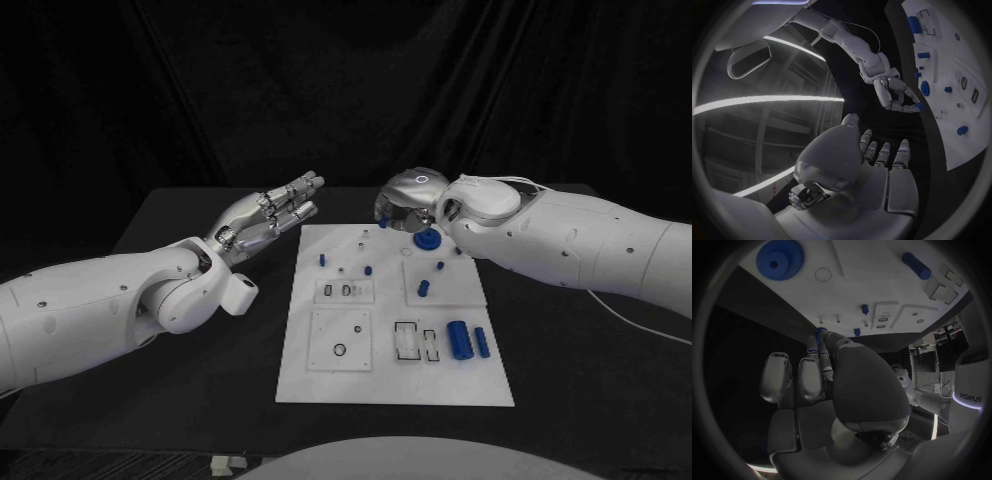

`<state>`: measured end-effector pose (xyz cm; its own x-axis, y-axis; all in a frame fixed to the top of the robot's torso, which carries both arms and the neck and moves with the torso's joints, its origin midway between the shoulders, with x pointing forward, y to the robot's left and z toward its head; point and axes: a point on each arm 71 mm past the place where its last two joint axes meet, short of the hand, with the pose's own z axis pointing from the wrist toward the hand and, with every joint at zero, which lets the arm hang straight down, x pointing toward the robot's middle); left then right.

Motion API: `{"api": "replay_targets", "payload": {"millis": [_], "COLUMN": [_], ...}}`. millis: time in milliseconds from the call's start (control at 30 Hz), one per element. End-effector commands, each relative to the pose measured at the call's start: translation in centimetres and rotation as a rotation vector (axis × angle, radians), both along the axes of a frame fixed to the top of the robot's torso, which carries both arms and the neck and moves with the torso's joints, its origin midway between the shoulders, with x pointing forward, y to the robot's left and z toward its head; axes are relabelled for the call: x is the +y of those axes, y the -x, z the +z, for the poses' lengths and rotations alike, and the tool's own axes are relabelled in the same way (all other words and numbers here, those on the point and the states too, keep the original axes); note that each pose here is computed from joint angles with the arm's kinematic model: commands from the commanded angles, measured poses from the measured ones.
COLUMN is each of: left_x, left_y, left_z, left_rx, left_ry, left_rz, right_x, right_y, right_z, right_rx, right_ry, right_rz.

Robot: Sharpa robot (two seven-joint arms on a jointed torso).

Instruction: Assemble the parts on the task board

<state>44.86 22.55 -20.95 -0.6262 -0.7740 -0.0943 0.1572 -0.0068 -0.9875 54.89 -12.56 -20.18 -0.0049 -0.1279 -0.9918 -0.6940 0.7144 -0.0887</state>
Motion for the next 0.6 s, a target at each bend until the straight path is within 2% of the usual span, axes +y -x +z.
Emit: {"api": "replay_targets", "payload": {"millis": [33,267,600], "left_x": [-0.2,-0.2,-0.5], "left_y": [0.04,0.06,0.01], "left_z": [0.26,0.26,0.23], "left_rx": [-0.009,-0.008,-0.007], "left_ry": [0.008,0.007,0.007], "left_rz": [-0.003,-0.003,-0.007], "right_x": [0.3,1.2,1.8], "right_y": [-0.7,-1.5,-2.0], "right_z": [0.1,-0.4,-1.1], "right_rx": [-0.001,-0.001,0.003], "right_ry": [-0.019,-0.009,0.000], "right_rz": [-0.017,-0.032,-0.049]}}
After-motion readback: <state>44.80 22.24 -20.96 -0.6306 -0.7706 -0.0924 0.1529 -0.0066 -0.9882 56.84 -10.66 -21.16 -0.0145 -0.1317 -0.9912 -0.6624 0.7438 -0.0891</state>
